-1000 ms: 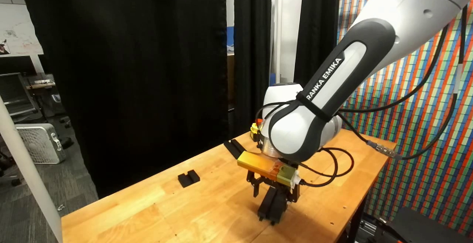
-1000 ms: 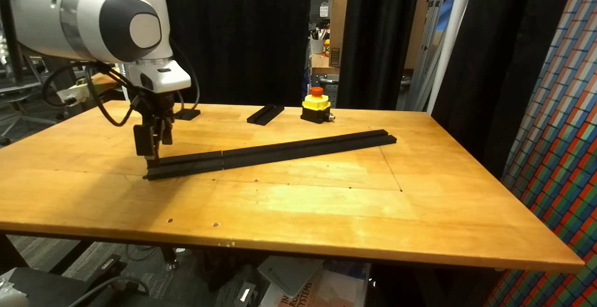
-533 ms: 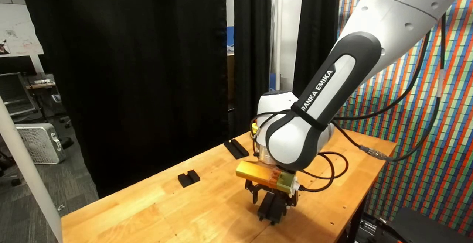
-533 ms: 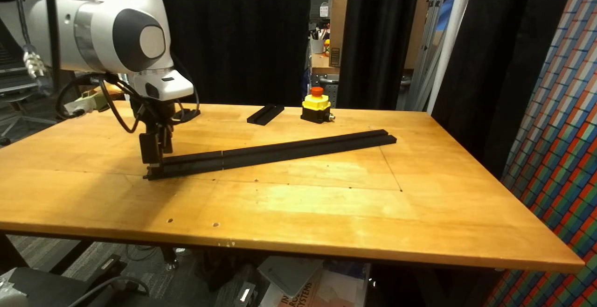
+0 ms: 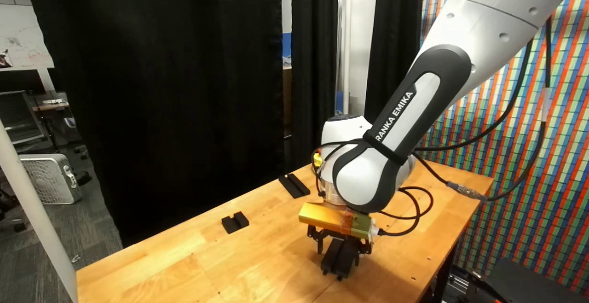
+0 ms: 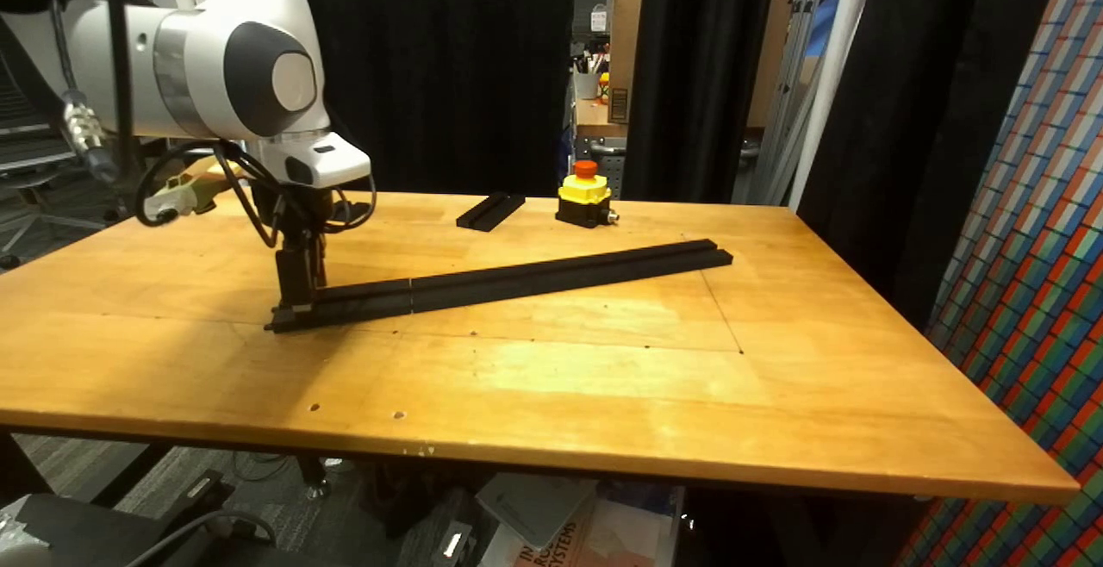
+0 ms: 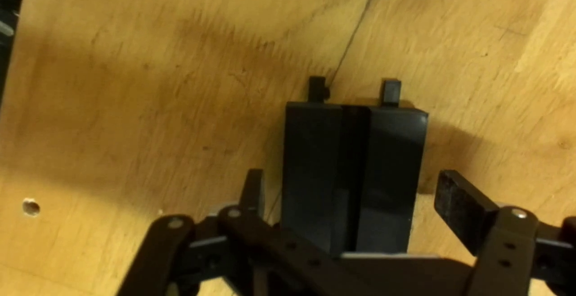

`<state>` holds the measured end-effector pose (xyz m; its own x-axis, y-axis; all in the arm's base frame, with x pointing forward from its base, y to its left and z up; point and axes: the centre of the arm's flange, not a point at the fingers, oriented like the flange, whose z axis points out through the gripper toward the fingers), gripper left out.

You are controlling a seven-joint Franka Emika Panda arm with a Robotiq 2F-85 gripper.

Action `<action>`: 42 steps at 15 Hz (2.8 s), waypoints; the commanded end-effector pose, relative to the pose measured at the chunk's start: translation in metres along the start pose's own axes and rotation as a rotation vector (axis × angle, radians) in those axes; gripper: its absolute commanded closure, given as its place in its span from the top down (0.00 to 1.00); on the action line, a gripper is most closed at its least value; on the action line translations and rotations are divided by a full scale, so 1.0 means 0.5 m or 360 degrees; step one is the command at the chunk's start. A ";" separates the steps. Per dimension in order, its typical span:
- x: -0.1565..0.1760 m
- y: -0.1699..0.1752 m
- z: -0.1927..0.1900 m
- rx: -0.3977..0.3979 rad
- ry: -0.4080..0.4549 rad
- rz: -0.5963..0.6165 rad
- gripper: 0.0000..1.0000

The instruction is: Stack the black objects

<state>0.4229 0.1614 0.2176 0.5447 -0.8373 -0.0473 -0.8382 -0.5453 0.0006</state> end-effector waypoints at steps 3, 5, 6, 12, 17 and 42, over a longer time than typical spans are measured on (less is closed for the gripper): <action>0.013 0.009 0.000 0.0039 0.0049 -0.0049 0.49; 0.013 0.009 0.000 0.0050 0.0051 -0.0048 0.45; 0.009 0.008 -0.005 0.0057 0.0046 -0.0039 0.45; -0.038 -0.003 -0.029 0.0047 0.0098 -0.0054 0.45; -0.071 -0.028 -0.046 0.0053 0.0133 -0.0131 0.45; -0.150 -0.117 0.022 0.0113 -0.0344 0.0136 0.94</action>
<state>0.4269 0.2525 0.2135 0.4702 -0.8439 -0.2583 -0.8791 -0.4738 -0.0526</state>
